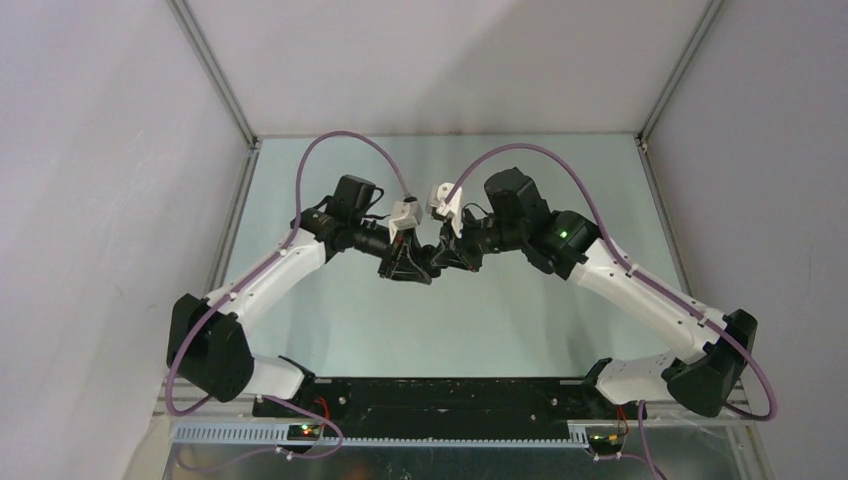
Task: Insert the wireless bluetooth earbuds into the charging case
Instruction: Place the earbud in the charging case.
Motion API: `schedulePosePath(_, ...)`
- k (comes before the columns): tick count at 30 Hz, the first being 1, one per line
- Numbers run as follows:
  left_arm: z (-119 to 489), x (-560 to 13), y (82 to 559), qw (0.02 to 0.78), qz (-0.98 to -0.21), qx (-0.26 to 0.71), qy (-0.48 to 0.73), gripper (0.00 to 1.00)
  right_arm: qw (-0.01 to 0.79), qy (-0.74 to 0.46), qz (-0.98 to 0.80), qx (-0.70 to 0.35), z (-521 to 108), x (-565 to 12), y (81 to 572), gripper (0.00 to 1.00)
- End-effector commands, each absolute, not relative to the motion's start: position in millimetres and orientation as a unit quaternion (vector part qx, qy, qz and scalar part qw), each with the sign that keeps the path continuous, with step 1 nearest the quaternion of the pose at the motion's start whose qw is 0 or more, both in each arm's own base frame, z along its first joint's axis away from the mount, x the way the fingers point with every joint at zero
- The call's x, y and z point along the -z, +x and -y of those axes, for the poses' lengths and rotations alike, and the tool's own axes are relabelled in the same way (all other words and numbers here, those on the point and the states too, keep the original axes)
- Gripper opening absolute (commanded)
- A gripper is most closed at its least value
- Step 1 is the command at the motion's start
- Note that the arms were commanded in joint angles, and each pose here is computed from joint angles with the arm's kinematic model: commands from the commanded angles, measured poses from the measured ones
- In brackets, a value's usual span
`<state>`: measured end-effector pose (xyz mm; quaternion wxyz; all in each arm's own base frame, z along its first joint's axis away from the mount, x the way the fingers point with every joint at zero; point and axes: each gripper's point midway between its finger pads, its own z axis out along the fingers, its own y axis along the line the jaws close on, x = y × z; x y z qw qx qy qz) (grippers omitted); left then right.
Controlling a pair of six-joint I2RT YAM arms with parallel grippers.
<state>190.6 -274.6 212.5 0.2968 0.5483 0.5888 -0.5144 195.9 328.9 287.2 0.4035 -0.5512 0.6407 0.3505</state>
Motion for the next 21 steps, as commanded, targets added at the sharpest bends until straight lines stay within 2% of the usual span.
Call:
schedulePosePath(1, 281.0, -234.3, 187.8, 0.308, -0.555, 0.531, 0.562, 0.01, 0.427, -0.545, -0.631, -0.349, -335.4, -297.1, 201.0, 0.1)
schedulePosePath(21, 279.9, -233.2, 181.3, 0.302, -0.547, 0.526, 0.577, 0.01, 0.431, -0.552, -0.632, -0.331, -340.2, -290.6, 203.5, 0.1)
